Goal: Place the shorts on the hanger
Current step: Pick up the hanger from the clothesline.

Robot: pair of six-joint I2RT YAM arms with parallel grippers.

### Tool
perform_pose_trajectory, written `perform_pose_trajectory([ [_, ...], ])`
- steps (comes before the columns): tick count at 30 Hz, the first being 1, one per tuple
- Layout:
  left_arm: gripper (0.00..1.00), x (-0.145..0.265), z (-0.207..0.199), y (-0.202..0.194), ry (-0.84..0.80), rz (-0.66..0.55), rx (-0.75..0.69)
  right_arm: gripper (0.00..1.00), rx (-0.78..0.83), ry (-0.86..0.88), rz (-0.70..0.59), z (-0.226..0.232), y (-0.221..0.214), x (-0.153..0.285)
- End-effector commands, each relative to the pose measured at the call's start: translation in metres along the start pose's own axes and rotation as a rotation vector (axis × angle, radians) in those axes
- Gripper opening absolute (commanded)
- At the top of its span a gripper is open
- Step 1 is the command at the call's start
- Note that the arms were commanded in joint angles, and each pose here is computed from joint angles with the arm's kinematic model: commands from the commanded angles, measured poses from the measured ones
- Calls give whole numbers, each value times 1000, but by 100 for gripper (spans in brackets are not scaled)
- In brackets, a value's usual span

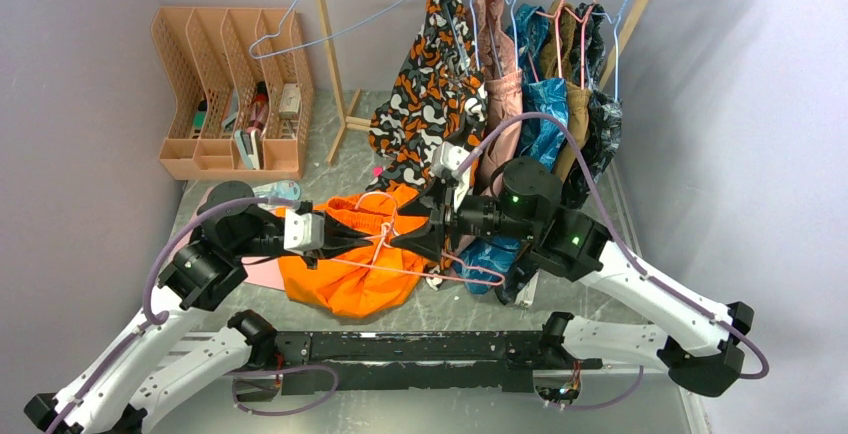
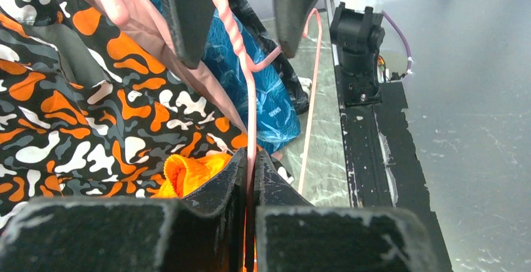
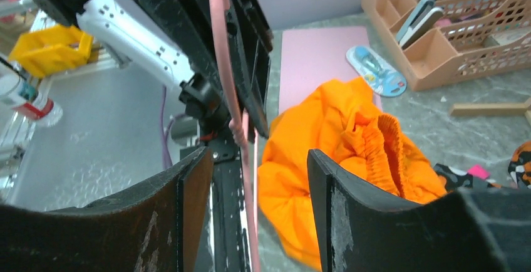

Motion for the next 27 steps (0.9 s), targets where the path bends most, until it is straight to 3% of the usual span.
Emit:
perform_pose_trajectory([
  [1, 7, -3, 1, 13, -23, -95, -43, 60, -24, -71, -137, -8, 11, -12],
  [8, 7, 0, -1, 17, -19, -90, -50, 49, -29, -33, -119, -10, 12, -22],
  [13, 7, -1, -1, 16, -27, -79, -41, 36, -40, 4, -124, -8, 12, -24],
  [18, 7, 0, -1, 21, -26, -81, -45, 45, -41, 41, -57, -7, 8, -24],
  [22, 7, 0, -1, 23, -30, -76, -45, 44, -22, 53, -9, -4, 6, -18],
  [24, 7, 0, -1, 24, -32, -75, -42, 35, -17, 58, -4, -4, 7, -16],
  [27, 7, -1, -1, 23, -34, -81, -39, 11, -16, 82, -13, -2, 9, -16],
])
Point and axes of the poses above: each gripper's point midway between its finger pads, its own x axis back along the fingers, its own z axis along the line the jaws close on, y = z × x, the point moved 10 cm from there along x, back along the fingers, and after that the axes turned 9 degrees about x, right-handed, at the moved point
